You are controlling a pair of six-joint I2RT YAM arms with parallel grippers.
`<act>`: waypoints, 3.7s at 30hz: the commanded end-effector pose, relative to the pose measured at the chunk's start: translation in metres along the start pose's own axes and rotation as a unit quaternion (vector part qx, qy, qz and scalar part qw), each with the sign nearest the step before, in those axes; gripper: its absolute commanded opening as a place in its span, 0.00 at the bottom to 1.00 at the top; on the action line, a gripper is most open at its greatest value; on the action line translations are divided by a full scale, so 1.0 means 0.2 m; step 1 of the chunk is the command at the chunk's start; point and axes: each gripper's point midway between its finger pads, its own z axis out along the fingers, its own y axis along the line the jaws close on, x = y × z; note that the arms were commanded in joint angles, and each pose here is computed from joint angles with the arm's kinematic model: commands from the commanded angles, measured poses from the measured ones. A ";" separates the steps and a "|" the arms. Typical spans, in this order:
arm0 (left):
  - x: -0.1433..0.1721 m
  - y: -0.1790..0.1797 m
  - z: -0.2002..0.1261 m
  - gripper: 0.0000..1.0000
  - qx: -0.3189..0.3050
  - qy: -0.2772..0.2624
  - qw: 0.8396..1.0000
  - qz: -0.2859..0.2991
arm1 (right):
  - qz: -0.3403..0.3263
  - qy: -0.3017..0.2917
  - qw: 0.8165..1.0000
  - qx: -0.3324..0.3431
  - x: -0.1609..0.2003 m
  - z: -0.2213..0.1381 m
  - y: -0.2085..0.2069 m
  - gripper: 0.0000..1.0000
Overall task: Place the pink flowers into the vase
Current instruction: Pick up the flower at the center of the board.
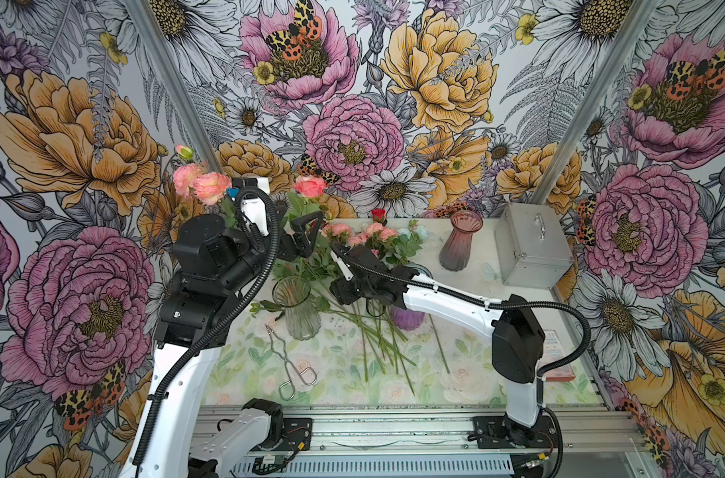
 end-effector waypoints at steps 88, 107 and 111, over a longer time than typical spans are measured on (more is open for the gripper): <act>0.05 -0.28 0.58 0.86 0.135 0.118 0.968 -0.176 | 0.036 -0.219 0.966 0.132 -0.55 -1.03 -0.49 0.00; 0.19 -0.42 0.89 0.74 0.140 0.155 0.954 -0.215 | 0.021 -0.266 0.959 0.091 -0.59 -1.22 -0.42 0.00; 0.18 -0.43 0.92 0.70 0.140 0.151 0.955 -0.214 | 0.024 -0.272 0.958 0.089 -0.59 -1.24 -0.42 0.00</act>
